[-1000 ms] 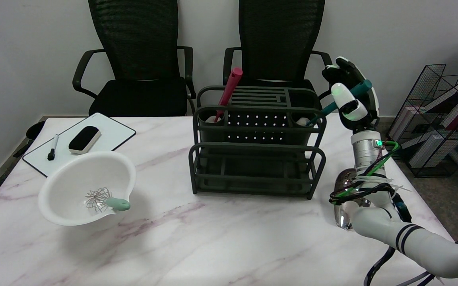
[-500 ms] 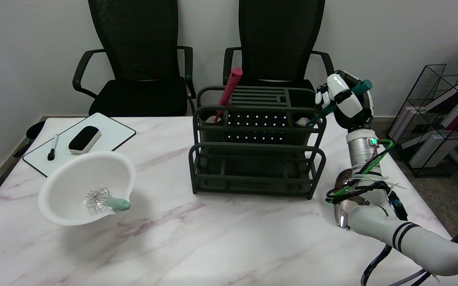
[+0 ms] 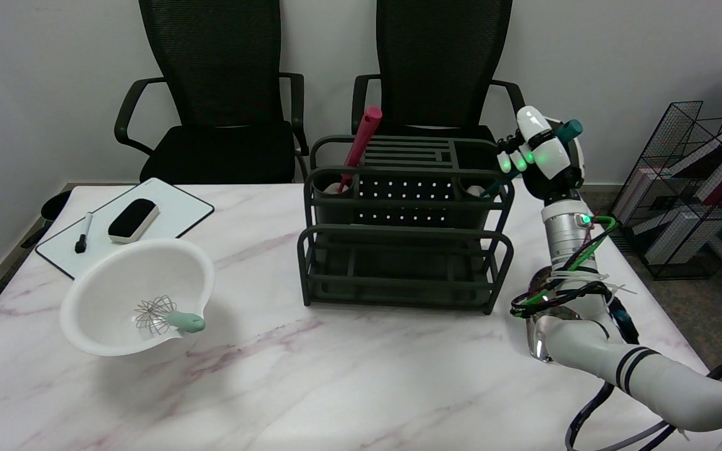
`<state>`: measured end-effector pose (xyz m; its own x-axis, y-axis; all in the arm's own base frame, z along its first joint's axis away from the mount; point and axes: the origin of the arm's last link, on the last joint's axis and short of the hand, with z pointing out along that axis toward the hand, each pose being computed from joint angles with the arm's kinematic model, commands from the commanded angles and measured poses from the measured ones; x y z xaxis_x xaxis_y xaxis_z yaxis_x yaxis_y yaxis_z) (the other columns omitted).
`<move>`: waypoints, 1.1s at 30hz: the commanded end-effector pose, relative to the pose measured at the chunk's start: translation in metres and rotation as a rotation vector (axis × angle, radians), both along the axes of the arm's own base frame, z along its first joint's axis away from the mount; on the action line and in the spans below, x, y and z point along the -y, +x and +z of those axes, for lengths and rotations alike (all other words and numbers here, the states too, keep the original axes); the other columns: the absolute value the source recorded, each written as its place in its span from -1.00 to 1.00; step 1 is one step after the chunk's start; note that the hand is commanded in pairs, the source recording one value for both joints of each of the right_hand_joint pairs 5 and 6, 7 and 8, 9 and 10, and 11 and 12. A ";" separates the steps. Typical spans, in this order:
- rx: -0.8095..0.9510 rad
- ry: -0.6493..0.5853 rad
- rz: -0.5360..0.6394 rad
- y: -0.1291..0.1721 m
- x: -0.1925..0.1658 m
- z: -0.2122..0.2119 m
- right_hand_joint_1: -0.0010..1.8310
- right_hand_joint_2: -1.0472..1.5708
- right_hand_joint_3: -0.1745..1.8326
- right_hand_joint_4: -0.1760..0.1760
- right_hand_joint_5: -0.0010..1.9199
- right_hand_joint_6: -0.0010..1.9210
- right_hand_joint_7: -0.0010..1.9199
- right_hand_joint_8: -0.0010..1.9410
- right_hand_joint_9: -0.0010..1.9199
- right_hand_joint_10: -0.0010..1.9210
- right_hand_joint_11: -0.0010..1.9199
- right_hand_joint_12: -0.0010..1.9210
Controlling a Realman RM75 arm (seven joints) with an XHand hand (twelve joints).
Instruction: Pick up the blue sponge bottle brush.
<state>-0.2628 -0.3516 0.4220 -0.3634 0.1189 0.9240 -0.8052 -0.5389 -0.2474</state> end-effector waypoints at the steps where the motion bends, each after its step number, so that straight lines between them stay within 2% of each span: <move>1: 0.009 0.012 0.004 0.004 0.005 -0.003 0.06 0.77 -0.15 0.00 1.00 1.00 1.00 0.98 0.95 0.95 0.77 0.77; 8: 0.013 0.029 0.013 0.007 0.009 -0.007 0.07 0.77 -0.16 0.00 1.00 1.00 1.00 0.98 1.00 1.00 0.84 0.84; 22: 0.029 0.049 0.035 0.016 0.014 -0.013 0.09 0.78 -0.16 0.00 1.00 1.00 1.00 0.98 1.00 1.00 0.84 0.84; 28: 0.043 0.073 -0.008 0.018 0.022 -0.017 0.07 0.83 -0.17 0.00 1.00 1.00 1.00 0.98 1.00 1.00 0.93 0.93; 33: 0.050 0.090 0.008 0.027 0.027 -0.021 0.05 0.89 -0.19 0.00 1.00 1.00 1.00 0.98 1.00 1.00 1.00 1.00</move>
<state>-0.2506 -0.3657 0.4104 -0.3898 0.0710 0.9182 -0.7925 -0.5336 -0.2952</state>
